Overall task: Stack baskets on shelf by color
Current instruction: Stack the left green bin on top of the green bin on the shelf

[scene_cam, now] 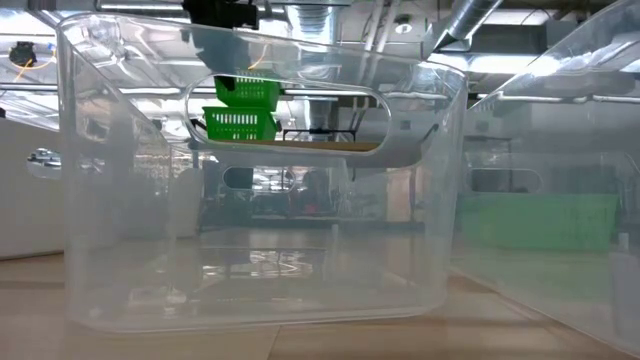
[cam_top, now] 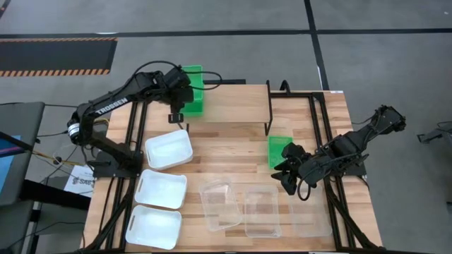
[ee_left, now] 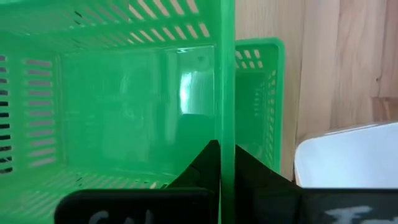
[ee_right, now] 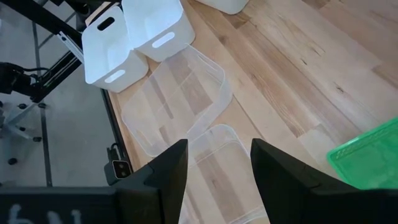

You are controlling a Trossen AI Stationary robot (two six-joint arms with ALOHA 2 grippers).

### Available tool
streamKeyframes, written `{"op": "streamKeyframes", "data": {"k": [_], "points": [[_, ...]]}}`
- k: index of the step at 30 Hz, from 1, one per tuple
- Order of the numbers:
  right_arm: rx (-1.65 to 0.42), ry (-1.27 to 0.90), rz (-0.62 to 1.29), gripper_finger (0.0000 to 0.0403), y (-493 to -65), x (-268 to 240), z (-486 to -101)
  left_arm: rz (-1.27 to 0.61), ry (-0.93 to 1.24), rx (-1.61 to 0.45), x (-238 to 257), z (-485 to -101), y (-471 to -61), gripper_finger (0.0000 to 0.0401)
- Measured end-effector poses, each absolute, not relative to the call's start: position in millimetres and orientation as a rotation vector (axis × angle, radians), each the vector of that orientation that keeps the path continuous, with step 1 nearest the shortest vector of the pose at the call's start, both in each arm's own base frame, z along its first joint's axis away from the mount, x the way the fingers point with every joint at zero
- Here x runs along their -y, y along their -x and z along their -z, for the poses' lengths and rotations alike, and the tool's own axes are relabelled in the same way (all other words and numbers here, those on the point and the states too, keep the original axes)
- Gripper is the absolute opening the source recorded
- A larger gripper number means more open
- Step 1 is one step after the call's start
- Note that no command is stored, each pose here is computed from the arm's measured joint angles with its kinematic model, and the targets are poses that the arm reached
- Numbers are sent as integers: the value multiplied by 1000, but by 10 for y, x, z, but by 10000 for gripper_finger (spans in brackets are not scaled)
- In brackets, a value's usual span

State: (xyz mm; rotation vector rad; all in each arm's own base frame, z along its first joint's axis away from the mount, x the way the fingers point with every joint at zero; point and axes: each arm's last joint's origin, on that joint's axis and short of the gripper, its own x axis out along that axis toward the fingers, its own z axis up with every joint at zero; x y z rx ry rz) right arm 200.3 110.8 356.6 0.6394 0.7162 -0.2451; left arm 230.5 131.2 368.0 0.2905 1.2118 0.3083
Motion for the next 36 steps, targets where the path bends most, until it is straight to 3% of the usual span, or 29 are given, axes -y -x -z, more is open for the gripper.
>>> {"op": "streamKeyframes", "data": {"k": [21, 36], "points": [[-731, -627, 254, 201, -1991, -1100, -3553, -273, -266, -1127, -1246, -3780, -2242, 0], [-732, -624, 254, 201, -1990, -1099, -3552, -255, -264, -1171, -1257, -3599, -2265, 0]]}}
